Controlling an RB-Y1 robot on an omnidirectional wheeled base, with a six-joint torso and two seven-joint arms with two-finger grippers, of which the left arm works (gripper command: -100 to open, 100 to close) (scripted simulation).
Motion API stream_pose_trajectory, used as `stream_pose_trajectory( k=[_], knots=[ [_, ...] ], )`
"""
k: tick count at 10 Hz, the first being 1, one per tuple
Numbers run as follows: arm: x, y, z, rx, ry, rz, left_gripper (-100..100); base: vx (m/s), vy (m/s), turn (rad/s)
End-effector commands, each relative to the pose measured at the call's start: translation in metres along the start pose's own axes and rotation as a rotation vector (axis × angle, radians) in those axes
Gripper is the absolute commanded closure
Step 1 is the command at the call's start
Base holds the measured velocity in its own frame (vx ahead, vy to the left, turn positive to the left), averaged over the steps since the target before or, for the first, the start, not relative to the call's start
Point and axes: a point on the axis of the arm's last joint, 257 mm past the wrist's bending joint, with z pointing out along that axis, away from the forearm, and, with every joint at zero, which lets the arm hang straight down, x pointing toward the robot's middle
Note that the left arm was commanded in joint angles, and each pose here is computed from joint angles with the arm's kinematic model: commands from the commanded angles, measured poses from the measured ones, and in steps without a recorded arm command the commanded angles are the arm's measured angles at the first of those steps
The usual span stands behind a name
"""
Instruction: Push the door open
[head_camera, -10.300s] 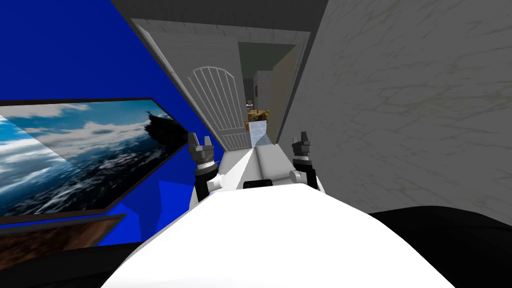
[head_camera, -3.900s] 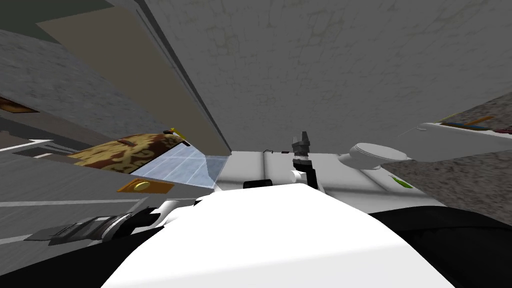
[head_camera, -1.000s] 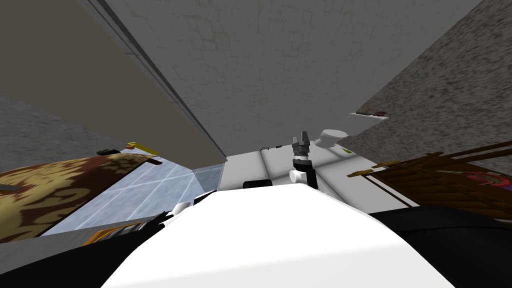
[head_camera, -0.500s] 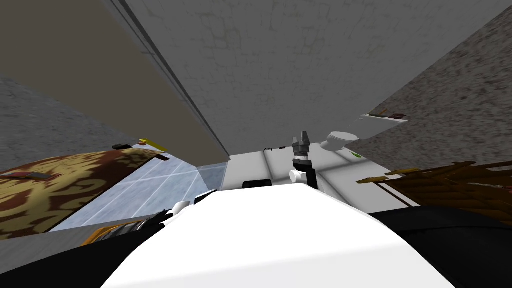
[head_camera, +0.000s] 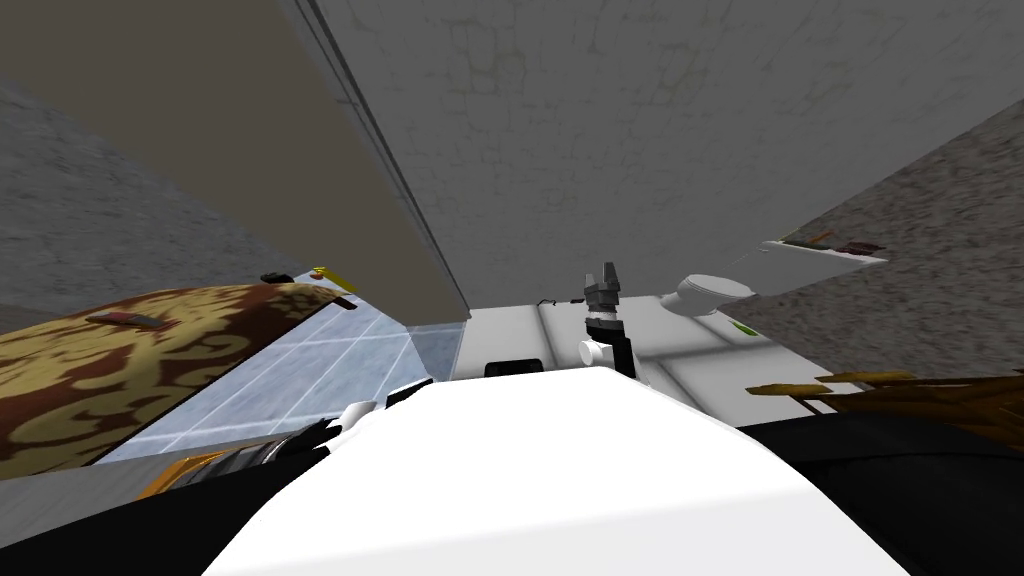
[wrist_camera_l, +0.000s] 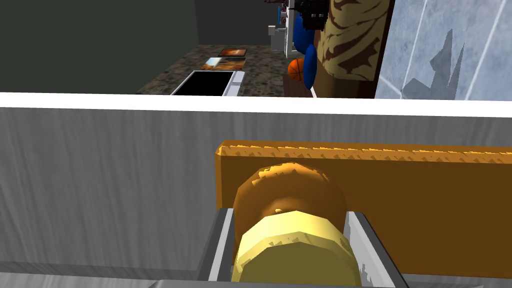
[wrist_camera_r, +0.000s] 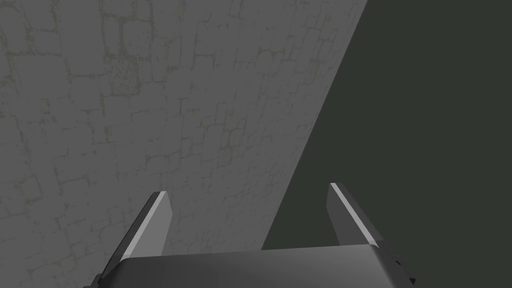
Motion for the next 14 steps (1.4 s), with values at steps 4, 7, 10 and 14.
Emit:
stream_pose_trajectory(
  k=[4, 7, 10, 14],
  knots=[
    [0.000, -0.026, 0.0050, 0.052, -0.004, -0.008, 100, 0.074, 0.130, 0.104],
    [-0.003, -0.029, 0.0036, 0.056, -0.013, -0.011, 100, 0.079, 0.148, 0.141],
    [-0.010, -0.028, 0.0003, 0.054, -0.026, -0.013, 100, 0.111, 0.168, 0.141],
    [-0.026, -0.021, -0.0091, 0.038, -0.055, -0.011, 100, 0.121, 0.168, 0.147]
  ],
)
